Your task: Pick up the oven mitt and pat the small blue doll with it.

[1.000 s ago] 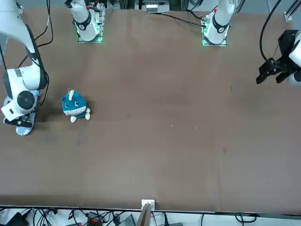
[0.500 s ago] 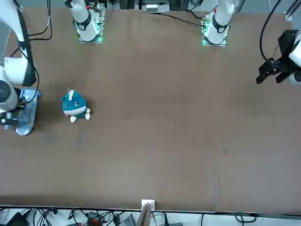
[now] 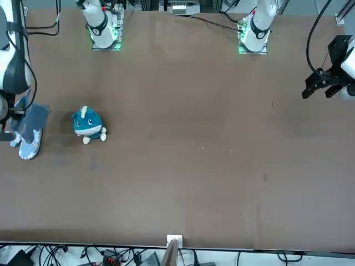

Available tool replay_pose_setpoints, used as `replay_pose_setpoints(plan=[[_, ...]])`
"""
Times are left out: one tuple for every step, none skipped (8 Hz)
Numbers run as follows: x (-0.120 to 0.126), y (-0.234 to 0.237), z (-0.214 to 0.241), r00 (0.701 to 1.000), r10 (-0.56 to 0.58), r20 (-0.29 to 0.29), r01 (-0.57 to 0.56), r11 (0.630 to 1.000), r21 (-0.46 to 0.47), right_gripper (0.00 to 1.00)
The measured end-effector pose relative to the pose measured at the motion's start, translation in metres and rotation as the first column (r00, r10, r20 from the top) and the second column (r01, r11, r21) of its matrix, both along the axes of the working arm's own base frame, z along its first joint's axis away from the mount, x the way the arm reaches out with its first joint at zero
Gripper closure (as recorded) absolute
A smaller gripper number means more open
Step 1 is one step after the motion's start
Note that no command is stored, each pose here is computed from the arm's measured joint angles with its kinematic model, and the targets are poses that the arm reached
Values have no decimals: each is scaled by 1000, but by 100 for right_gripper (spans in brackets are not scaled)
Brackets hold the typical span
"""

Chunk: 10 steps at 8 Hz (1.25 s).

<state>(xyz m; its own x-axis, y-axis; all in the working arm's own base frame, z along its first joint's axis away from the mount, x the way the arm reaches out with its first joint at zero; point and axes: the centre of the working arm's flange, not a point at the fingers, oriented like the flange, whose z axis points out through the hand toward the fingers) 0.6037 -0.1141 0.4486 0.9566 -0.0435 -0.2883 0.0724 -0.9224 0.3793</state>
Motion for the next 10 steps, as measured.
replay_pose_setpoints(plan=[[1,24,-1,1000,8,-8,-7,999,45,96],[2,39,-6,1000,7,-13,-6,996,89,96],[4,50,-11,1000,3,-18,-1,992,124,96],[5,60,-16,1000,-5,-17,7,990,140,96],[8,75,-17,1000,-21,-6,22,990,136,96],[13,96,-17,999,-42,15,40,991,130,96],[19,115,-16,997,-65,33,60,987,147,96],[27,124,-15,995,-84,51,74,982,172,96],[36,121,-12,992,-99,74,84,979,187,96],[45,112,-9,988,-113,104,91,977,194,96]])
